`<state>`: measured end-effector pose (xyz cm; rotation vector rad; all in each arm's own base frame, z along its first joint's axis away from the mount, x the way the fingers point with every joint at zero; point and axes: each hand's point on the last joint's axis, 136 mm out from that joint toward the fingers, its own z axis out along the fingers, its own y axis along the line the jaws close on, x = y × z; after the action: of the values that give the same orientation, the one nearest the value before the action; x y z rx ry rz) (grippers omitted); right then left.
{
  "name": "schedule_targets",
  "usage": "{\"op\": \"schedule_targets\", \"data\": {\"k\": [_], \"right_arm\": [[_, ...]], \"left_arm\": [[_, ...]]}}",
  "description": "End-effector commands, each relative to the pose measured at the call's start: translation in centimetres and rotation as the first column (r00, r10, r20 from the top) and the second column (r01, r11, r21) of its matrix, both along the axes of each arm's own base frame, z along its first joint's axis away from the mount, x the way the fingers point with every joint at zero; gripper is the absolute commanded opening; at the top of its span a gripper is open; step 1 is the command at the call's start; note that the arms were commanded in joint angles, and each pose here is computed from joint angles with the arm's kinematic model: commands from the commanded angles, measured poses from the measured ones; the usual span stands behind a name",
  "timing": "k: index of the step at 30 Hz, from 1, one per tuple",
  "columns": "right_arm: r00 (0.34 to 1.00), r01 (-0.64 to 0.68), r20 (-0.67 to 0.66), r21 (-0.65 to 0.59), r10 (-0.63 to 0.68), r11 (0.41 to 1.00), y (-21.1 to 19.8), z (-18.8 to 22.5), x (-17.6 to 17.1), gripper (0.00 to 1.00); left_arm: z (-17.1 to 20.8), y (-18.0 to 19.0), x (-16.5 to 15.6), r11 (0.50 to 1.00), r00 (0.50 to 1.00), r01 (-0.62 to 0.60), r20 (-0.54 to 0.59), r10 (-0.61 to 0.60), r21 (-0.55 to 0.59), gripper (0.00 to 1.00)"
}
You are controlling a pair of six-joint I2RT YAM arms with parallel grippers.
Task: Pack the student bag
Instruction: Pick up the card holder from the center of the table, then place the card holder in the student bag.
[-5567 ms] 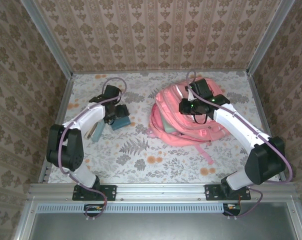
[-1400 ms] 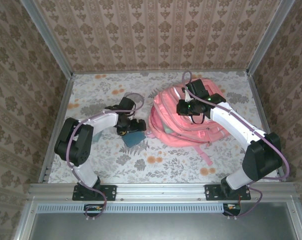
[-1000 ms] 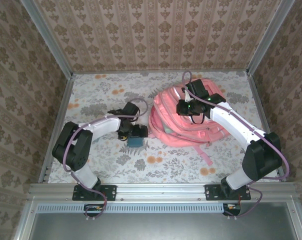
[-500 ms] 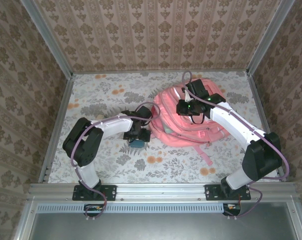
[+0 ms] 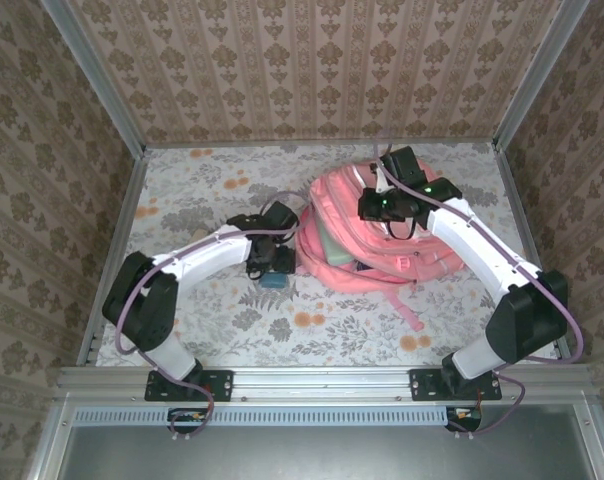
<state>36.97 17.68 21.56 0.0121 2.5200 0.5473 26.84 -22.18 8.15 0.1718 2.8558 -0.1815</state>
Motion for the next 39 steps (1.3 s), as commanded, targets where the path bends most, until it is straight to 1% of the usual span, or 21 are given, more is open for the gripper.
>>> {"op": "schedule_targets", "data": {"k": [1,4,6,9,14,17,18,20,21,23,29,32,36,39], "right_arm": [[0.991,-0.034,0.129,0.141,0.015,0.989,0.7,6.5,0.1,0.03],[0.991,-0.029,0.136,0.225,-0.002,0.974,0.4,7.9,0.4,0.03],[0.99,-0.027,0.14,0.261,-0.01,0.965,0.3,8.6,0.5,0.03],[0.989,-0.026,0.145,0.298,-0.019,0.954,0.2,9.3,0.6,0.03],[0.991,-0.024,0.132,0.34,-0.022,0.94,0.3,9.6,0.7,0.03],[0.992,-0.019,0.12,0.348,-0.024,0.937,0.4,9.4,0.7,0.03],[0.989,-0.026,0.142,0.354,-0.027,0.935,0.4,9.9,1.0,0.03],[0.99,-0.024,0.14,0.352,-0.027,0.936,0.4,9.7,1.0,0.03],[0.99,-0.021,0.135,0.349,-0.028,0.937,0.3,9.5,0.9,0.03],[0.991,-0.019,0.133,0.342,-0.028,0.94,0.2,9.4,0.9,0.04],[0.992,-0.011,0.119,0.329,-0.03,0.944,0.1,8.3,1.0,0.04],[0.994,-0.012,0.111,0.319,-0.024,0.948,0.1,7.7,1.1,0.04],[0.996,-0.02,0.093,0.302,-0.008,0.953,0.2,6.7,1.2,0.04],[0.997,-0.032,0.077,0.297,0.009,0.954,0.4,5.8,1.0,0.04]], "left_arm": [[5.1,-3.3,1.8,0.978,0.997,-0.03,0.07,0.045,-0.207,0.68],[7.6,-6.6,3.4,0.932,0.994,-0.026,0.092,0.063,-0.361,0.67],[8.7,-8.9,4.6,0.9,0.993,-0.016,0.098,0.066,-0.436,0.68],[9.4,-12.3,6.3,0.853,0.994,-0.005,0.088,0.059,-0.521,0.67],[10.0,-17.8,8.2,0.783,0.998,0.007,0.057,0.036,-0.622,0.68],[9.0,-20.3,8.6,0.772,0.999,0.004,0.028,0.018,-0.636,0.68],[8.5,-20.8,8.7,0.775,1.0,-0.001,0.016,0.015,-0.632,0.71],[7.5,-21.7,8.6,0.781,1.0,-0.007,-0.013,-0.001,-0.625,0.86],[7.2,-21.8,8.5,0.787,1.0,-0.006,-0.018,-0.007,-0.617,0.9],[7.6,-21.3,8.5,0.804,1.0,0.008,0.006,-0.005,-0.594,1.0],[9.8,-18.1,8.9,0.83,0.998,0.012,0.06,0.026,-0.558,1.0],[10.6,-16.1,8.4,0.848,0.997,0.015,0.075,0.03,-0.529,1.0],[10.8,-12.7,7.6,0.878,0.995,0.016,0.091,0.031,-0.479,1.0],[10.7,-9.3,7.1,0.909,0.994,0.017,0.109,0.031,-0.417,1.0]]}}
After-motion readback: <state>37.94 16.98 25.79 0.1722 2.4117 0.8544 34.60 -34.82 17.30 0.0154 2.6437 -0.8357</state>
